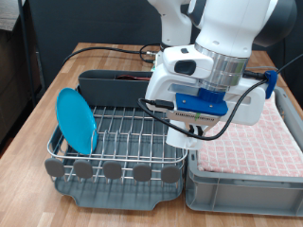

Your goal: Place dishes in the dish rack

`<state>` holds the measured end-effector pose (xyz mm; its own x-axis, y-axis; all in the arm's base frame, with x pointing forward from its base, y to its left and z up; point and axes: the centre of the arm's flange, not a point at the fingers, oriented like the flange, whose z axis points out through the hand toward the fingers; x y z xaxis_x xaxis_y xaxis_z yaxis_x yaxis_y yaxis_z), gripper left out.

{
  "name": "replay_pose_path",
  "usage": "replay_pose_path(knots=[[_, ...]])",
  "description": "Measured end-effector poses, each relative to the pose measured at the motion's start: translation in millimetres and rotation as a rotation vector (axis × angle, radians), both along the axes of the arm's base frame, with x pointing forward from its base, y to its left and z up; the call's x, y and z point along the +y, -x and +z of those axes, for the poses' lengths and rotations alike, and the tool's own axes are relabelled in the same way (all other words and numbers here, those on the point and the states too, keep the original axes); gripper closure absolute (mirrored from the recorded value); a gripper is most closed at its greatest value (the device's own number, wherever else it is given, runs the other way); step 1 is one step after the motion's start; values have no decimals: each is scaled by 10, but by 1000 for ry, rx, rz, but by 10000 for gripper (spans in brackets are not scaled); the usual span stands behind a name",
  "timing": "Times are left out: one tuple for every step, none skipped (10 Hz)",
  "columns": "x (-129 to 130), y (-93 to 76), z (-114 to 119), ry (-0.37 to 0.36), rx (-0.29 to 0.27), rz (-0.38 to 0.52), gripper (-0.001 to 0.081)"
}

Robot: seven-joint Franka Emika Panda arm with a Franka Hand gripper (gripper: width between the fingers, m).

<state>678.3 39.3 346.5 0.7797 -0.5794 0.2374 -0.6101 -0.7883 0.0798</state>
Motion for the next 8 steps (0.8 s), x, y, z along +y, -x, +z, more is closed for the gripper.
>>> replay_pose_path(knots=[[-32,-12,-25,1,-3,0,734],[-68,-31,-49,0,-8,2,734],[-110,-57,-78,-2,-13,6,734],[-151,-87,-110,-5,-19,8,734],[-186,-119,-141,-8,-23,12,734],[-220,-154,-176,-14,-26,16,734],[-248,-191,-211,-20,-27,20,734],[-264,-229,-250,-31,-27,23,734]])
